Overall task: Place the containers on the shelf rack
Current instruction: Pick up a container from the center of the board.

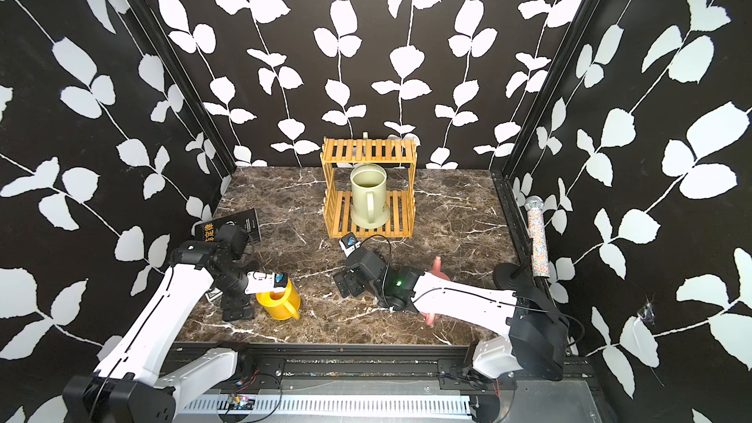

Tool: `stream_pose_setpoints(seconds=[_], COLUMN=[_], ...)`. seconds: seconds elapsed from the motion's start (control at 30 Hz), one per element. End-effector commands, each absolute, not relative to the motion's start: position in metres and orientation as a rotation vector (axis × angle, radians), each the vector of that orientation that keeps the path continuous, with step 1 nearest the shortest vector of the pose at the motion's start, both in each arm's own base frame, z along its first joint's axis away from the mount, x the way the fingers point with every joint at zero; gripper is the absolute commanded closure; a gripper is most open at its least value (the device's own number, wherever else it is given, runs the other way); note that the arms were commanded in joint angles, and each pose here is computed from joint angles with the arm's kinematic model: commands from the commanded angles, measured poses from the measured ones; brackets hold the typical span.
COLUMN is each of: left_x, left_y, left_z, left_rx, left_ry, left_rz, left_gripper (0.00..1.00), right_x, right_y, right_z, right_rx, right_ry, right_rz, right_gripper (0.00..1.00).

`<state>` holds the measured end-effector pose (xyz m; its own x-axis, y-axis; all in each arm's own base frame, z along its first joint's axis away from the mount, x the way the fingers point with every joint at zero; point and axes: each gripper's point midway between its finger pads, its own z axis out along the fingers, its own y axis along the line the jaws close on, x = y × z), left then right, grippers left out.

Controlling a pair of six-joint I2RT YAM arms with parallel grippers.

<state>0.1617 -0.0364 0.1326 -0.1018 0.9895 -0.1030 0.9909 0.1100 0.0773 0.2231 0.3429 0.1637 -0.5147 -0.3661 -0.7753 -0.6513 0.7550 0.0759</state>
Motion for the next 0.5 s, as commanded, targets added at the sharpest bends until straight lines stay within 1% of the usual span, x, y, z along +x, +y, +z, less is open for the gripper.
stream_pose_setpoints(seconds=[0.0,0.13,0.47], left_x=[0.172,0.181,0.221], left_y=[-0.045,-0.046,-0.063], left_z=[0.123,0.113,0.119], left_rx=[1.984,1.956,1.834], left_ry=[2.189,2.176,2.110], left_rz=[-0.028,-0.008,-0.002], left_gripper=[0.02,0.02,0.02], right_x=[0.226,0.226,0.226], right_y=[0.337,0.334,0.338], right_z=[0.174,0.175,0.173], right_rx=[-0.711,-0.722,-0.723], right_ry=[2.129,2.131,2.136], right_rz=[0.467,0.448,0.455], right_gripper=[0.01,0.01,0.01])
